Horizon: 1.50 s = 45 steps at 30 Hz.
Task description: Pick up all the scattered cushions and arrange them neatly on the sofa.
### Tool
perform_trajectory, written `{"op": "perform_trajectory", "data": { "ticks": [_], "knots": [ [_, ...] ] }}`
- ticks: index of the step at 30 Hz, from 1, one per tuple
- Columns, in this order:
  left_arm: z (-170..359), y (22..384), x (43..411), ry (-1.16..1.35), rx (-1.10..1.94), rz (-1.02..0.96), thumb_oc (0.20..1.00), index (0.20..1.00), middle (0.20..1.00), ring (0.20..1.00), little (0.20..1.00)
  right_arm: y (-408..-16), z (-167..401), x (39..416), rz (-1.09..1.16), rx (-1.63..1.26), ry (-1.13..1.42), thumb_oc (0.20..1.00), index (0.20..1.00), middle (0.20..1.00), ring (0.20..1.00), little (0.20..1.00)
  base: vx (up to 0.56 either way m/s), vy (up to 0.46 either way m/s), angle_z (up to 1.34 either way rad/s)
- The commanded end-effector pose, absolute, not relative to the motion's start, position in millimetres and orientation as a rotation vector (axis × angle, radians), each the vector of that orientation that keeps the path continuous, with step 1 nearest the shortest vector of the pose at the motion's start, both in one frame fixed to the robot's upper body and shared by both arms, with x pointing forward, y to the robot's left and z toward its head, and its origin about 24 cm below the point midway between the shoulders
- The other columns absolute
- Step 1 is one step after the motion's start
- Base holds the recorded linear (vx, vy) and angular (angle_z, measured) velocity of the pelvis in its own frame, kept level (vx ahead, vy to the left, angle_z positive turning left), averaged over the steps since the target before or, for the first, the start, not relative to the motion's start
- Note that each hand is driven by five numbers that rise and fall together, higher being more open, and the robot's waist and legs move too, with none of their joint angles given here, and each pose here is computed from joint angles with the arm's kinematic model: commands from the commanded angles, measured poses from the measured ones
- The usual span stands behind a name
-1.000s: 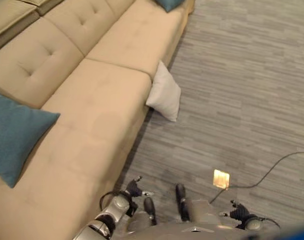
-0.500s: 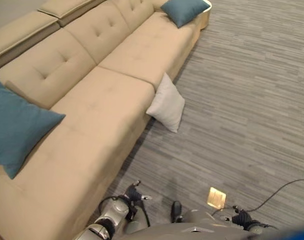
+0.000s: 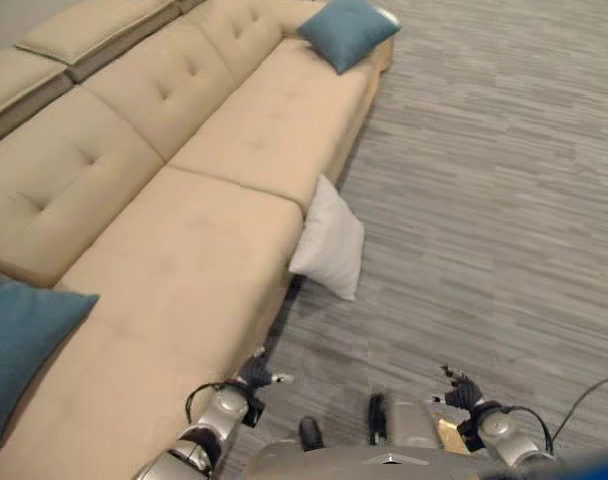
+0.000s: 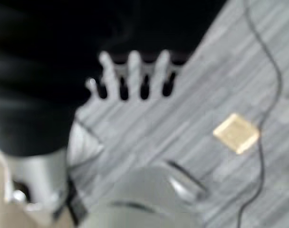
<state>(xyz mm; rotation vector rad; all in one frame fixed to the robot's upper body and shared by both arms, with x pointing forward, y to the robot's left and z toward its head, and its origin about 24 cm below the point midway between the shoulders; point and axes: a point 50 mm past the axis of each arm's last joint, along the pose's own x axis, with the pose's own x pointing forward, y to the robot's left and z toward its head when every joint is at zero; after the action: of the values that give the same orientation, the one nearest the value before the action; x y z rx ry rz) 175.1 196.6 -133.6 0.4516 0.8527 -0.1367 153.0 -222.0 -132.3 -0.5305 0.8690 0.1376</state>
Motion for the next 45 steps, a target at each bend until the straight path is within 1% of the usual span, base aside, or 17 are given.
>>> {"op": "perform_trajectory", "data": {
  "ticks": [1, 8, 10, 12, 15, 18, 21, 22, 27, 29, 35, 40, 41, 45],
  "knots": [
    [-128, 195, 186, 0.791, 0.412, -0.095, 1.000, 1.000, 1.000, 1.000, 1.000, -235, -120, 170, 0.122, -0.602, 0.800, 1.000, 1.000, 1.000, 1.000, 1.000, 0.29, -0.174, 0.42],
    [-133, 194, 175, 0.814, 0.425, -0.121, 1.000, 1.000, 1.000, 1.000, 1.000, -239, -121, 163, 0.171, -0.640, 0.809, 1.000, 1.000, 1.000, 1.000, 1.000, 0.24, -0.281, 0.89],
    [-136, 191, 170, 0.834, 0.436, -0.143, 1.000, 1.000, 1.000, 1.000, 1.000, -246, -122, 153, 0.153, -0.635, 0.829, 1.000, 1.000, 1.000, 1.000, 1.000, 0.15, -0.462, 0.21],
    [-135, 187, 173, 0.827, 0.444, -0.164, 1.000, 1.000, 1.000, 1.000, 1.000, -251, -122, 148, 0.129, -0.619, 0.837, 1.000, 1.000, 1.000, 1.000, 1.000, 0.12, -0.406, 0.86],
    [-135, 178, 176, 0.826, 0.454, -0.213, 1.000, 1.000, 1.000, 1.000, 1.000, -254, -131, 130, 0.102, -0.590, 0.911, 1.000, 1.000, 1.000, 1.000, 1.000, 0.10, -0.170, 1.05],
    [-130, 177, 184, 0.793, 0.441, -0.202, 1.000, 1.000, 1.000, 1.000, 1.000, -251, -130, 135, 0.096, -0.570, 0.896, 1.000, 1.000, 1.000, 1.000, 1.000, 0.06, 0.042, 0.57],
    [-131, 179, 182, 0.798, 0.447, -0.198, 1.000, 1.000, 1.000, 1.000, 1.000, -247, -131, 135, 0.099, -0.560, 0.893, 1.000, 1.000, 1.000, 1.000, 1.000, 0.07, 0.123, 0.36],
    [-129, 189, 184, 0.795, 0.438, -0.155, 1.000, 1.000, 1.000, 1.000, 1.000, -237, -131, 143, 0.127, -0.559, 0.871, 1.000, 1.000, 1.000, 1.000, 1.000, 0.06, 0.138, 0.46],
    [-124, 202, 188, 0.781, 0.449, -0.116, 1.000, 1.000, 1.000, 1.000, 1.000, -224, -128, 154, 0.159, -0.540, 0.826, 1.000, 1.000, 1.000, 1.000, 1.000, 0.02, 0.042, 0.10],
    [-124, 208, 186, 0.785, 0.460, -0.101, 1.000, 1.000, 1.000, 1.000, 1.000, -222, -128, 156, 0.170, -0.541, 0.823, 1.000, 1.000, 1.000, 1.000, 1.000, 0.05, -0.172, 0.87],
    [-123, 209, 187, 0.778, 0.467, -0.099, 1.000, 1.000, 1.000, 1.000, 1.000, -221, -127, 158, 0.177, -0.558, 0.814, 1.000, 1.000, 1.000, 1.000, 1.000, 0.00, -0.175, 0.46],
    [-124, 218, 181, 0.794, 0.463, -0.076, 1.000, 1.000, 1.000, 1.000, 1.000, -216, -123, 164, 0.216, -0.578, 0.776, 1.000, 1.000, 1.000, 1.000, 1.000, -0.05, -0.283, 0.20],
    [-127, 220, 175, 0.812, 0.449, -0.063, 1.000, 1.000, 1.000, 1.000, 1.000, -216, -123, 163, 0.229, -0.581, 0.772, 1.000, 1.000, 1.000, 1.000, 1.000, -0.04, -0.212, 0.29],
    [-127, 214, 177, 0.805, 0.448, -0.081, 1.000, 1.000, 1.000, 1.000, 1.000, -221, -122, 162, 0.208, -0.582, 0.768, 1.000, 1.000, 1.000, 1.000, 1.000, -0.09, -0.279, 0.50]
  ]
}}
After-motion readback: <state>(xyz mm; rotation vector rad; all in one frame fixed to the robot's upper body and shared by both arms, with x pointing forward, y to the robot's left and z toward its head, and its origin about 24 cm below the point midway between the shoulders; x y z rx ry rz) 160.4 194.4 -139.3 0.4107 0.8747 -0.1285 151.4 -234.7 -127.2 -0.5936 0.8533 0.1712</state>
